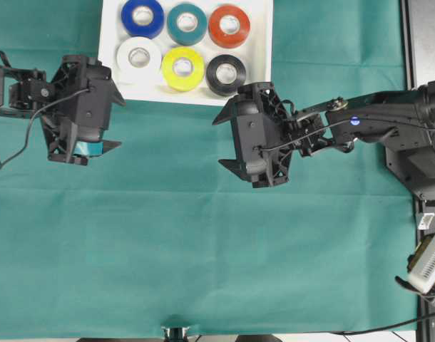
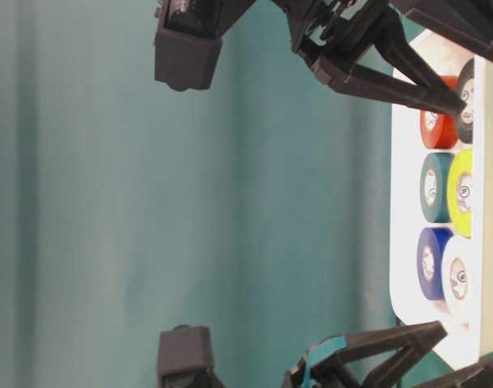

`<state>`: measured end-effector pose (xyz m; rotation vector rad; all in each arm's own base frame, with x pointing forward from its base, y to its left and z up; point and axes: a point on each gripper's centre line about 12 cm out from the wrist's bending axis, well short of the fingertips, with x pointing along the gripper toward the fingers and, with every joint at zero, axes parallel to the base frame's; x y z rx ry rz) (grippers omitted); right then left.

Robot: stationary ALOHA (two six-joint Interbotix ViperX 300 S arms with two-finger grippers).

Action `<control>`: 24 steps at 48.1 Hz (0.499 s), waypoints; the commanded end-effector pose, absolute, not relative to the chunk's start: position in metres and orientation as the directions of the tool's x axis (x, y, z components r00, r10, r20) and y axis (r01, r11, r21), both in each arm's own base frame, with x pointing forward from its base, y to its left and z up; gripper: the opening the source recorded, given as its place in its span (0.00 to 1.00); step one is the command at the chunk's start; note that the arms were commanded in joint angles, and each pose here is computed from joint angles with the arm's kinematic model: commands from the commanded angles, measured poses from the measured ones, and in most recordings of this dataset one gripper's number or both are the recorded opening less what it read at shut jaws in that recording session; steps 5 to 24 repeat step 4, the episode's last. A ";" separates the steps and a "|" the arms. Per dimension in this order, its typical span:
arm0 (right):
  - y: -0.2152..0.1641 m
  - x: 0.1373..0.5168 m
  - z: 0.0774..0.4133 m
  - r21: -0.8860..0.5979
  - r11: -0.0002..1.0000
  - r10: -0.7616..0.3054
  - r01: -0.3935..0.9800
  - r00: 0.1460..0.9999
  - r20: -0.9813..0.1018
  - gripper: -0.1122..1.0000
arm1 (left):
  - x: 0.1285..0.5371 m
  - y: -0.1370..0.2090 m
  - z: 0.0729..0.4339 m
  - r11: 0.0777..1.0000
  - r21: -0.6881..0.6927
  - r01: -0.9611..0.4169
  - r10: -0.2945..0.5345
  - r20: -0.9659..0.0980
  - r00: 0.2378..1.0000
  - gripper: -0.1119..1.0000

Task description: Put the tape alternately from left to right into the white case.

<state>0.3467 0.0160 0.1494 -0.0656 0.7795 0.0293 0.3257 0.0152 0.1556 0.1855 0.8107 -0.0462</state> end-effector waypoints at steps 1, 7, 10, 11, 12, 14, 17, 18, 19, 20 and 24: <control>0.017 0.348 0.160 -0.045 0.998 0.008 -0.052 0.734 -0.679 0.80 | 0.325 0.015 0.171 0.983 0.153 0.104 0.031 -0.687 0.726 0.99; 0.017 0.347 0.161 -0.045 0.998 0.008 -0.052 0.738 -0.675 0.80 | 0.322 0.014 0.173 0.983 0.153 0.105 0.028 -0.683 0.730 0.99; 0.017 0.347 0.161 -0.045 0.998 0.008 -0.052 0.738 -0.675 0.80 | 0.322 0.014 0.173 0.983 0.153 0.105 0.028 -0.683 0.730 0.99; 0.017 0.347 0.161 -0.045 0.998 0.008 -0.052 0.738 -0.675 0.80 | 0.322 0.014 0.173 0.983 0.153 0.105 0.028 -0.683 0.730 0.99; 0.017 0.347 0.161 -0.045 0.998 0.008 -0.052 0.738 -0.675 0.80 | 0.322 0.014 0.173 0.983 0.153 0.105 0.028 -0.683 0.730 0.99; 0.017 0.347 0.161 -0.045 0.998 0.008 -0.052 0.738 -0.675 0.80 | 0.322 0.014 0.173 0.983 0.153 0.105 0.028 -0.683 0.730 0.99; 0.017 0.347 0.161 -0.045 0.998 0.008 -0.052 0.738 -0.675 0.80 | 0.322 0.014 0.173 0.983 0.153 0.105 0.028 -0.683 0.730 0.99; 0.017 0.347 0.161 -0.045 0.998 0.008 -0.052 0.738 -0.675 0.80 | 0.322 0.014 0.173 0.983 0.153 0.105 0.028 -0.683 0.730 0.99; 0.017 0.347 0.161 -0.045 0.998 0.008 -0.052 0.738 -0.675 0.80 | 0.322 0.014 0.173 0.983 0.153 0.105 0.028 -0.683 0.730 0.99; 0.017 0.347 0.161 -0.045 0.998 0.008 -0.052 0.738 -0.675 0.80 | 0.322 0.014 0.173 0.983 0.153 0.105 0.028 -0.683 0.730 0.99; 0.017 0.347 0.161 -0.045 0.998 0.008 -0.052 0.738 -0.675 0.80 | 0.322 0.014 0.173 0.983 0.153 0.105 0.028 -0.683 0.730 0.99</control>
